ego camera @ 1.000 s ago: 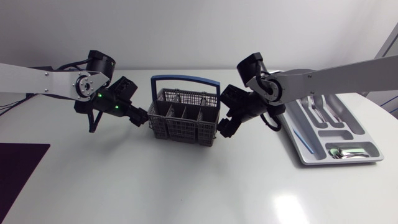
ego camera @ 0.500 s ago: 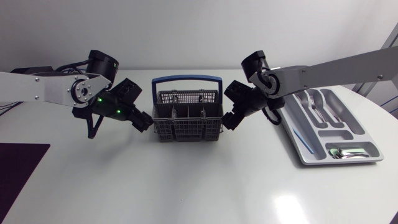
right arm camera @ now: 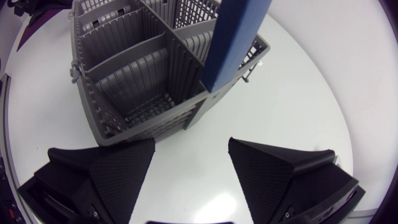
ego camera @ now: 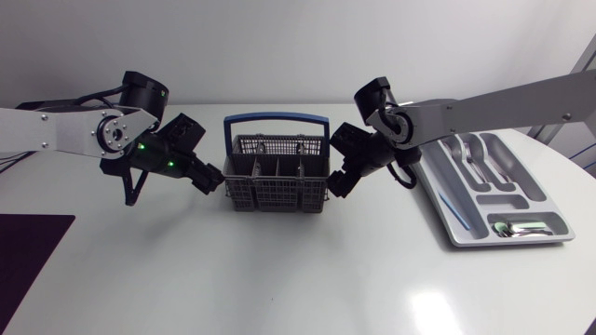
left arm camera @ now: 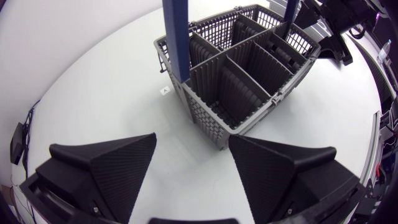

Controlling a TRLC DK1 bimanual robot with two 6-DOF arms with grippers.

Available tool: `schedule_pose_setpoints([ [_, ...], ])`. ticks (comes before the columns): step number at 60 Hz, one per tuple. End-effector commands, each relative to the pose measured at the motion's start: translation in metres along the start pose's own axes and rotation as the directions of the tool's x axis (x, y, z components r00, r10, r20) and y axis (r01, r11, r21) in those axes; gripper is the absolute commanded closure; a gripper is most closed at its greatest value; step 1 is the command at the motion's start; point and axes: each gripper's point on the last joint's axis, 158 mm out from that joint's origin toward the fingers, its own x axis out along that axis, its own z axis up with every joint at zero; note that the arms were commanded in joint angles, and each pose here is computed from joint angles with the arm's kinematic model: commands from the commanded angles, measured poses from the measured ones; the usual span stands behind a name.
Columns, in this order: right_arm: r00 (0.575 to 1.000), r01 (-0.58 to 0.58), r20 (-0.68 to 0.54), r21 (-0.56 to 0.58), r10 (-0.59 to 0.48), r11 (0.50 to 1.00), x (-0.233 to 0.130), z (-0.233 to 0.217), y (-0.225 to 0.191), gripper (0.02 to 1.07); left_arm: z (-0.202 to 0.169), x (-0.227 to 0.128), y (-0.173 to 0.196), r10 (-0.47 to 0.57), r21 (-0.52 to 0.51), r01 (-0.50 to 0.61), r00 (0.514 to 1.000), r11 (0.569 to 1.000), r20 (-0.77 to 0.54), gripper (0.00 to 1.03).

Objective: Unload the cutlery basket into the drawer organizer.

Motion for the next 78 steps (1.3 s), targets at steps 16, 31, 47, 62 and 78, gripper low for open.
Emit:
schedule_pose_setpoints([
  [16, 1.000, 0.014, -0.006, 0.043, -0.014, 0.999, 0.000, -0.001, 0.003, 0.15, -0.015, 0.002, -0.013, -0.038, 0.020, 0.038, 0.999, 0.999, -0.018, 0.20],
  [31, 0.999, 0.038, -0.027, 0.052, -0.037, 0.998, 0.001, -0.009, -0.002, 0.11, -0.015, 0.001, -0.012, -0.035, 0.018, 0.035, 0.999, 0.999, -0.015, 0.20],
  [47, 0.994, 0.096, -0.068, 0.083, -0.090, 0.992, -0.011, -0.034, -0.018, 0.07, -0.016, -0.013, 0.018, 0.023, -0.030, -0.023, 1.000, 0.999, 0.008, 0.09],
  [62, 0.980, 0.198, -0.062, 0.130, -0.191, 0.972, -0.059, -0.057, -0.042, 0.07, -0.017, -0.043, 0.047, 0.094, -0.094, -0.088, 0.994, 0.992, 0.059, 0.05],
  [78, 0.941, 0.335, -0.015, 0.214, -0.339, 0.918, -0.127, -0.086, -0.079, 0.07, -0.015, -0.080, 0.073, 0.181, -0.171, -0.153, 0.971, 0.973, 0.156, 0.05],
])
